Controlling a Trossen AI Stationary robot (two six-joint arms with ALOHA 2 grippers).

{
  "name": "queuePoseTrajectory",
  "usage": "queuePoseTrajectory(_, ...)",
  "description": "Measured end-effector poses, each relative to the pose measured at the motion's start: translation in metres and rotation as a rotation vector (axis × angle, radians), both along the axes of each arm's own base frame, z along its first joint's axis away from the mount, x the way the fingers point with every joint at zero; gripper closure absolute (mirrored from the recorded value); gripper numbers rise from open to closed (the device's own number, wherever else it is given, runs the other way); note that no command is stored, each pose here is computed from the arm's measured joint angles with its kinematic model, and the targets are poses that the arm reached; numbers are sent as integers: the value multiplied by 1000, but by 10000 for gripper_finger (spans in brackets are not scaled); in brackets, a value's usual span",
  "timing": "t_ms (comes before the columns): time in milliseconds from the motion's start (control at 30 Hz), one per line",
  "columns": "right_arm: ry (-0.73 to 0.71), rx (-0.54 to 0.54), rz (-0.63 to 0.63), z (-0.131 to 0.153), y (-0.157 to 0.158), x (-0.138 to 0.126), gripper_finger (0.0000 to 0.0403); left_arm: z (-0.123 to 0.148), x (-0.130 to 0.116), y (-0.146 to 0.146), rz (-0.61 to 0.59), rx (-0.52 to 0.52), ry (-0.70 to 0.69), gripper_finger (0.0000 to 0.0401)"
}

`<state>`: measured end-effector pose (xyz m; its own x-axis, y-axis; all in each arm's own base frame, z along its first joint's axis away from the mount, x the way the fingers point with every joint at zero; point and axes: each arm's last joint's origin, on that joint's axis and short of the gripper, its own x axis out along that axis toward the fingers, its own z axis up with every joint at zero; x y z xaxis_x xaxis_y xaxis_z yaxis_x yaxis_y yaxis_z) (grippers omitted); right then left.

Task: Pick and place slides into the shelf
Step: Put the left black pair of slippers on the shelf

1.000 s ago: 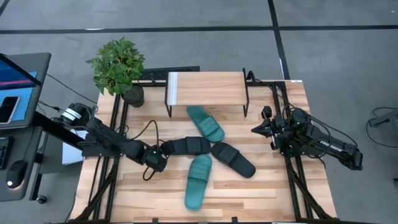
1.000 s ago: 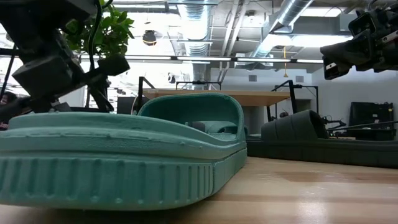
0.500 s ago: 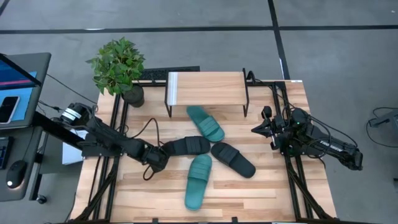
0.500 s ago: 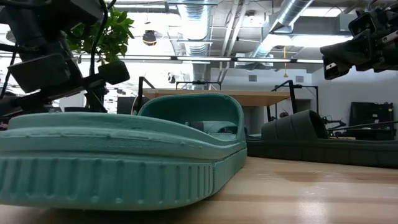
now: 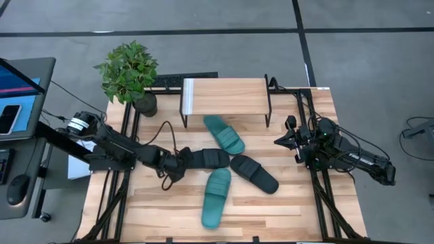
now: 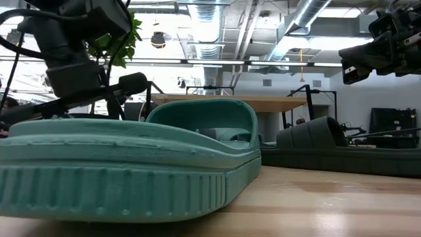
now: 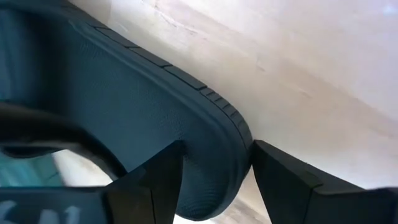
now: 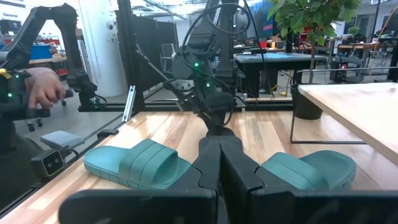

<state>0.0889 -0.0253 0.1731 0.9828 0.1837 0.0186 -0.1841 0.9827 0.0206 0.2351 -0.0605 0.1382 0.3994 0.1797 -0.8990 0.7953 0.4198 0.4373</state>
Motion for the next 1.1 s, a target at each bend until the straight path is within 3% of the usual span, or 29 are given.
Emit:
queuePoseTrajectory(267, 0, 0, 0, 0, 0, 0, 403, -5, -3, 4, 5, -57, 13, 240)
queuePoseTrajectory(533, 0, 0, 0, 0, 0, 0, 403, -25, -7, 5, 98, -62, 33, 364)
queuePoseTrajectory(1100, 0, 0, 0, 0, 0, 0, 403, -17, -16, -17, 263, -142, -75, 369)
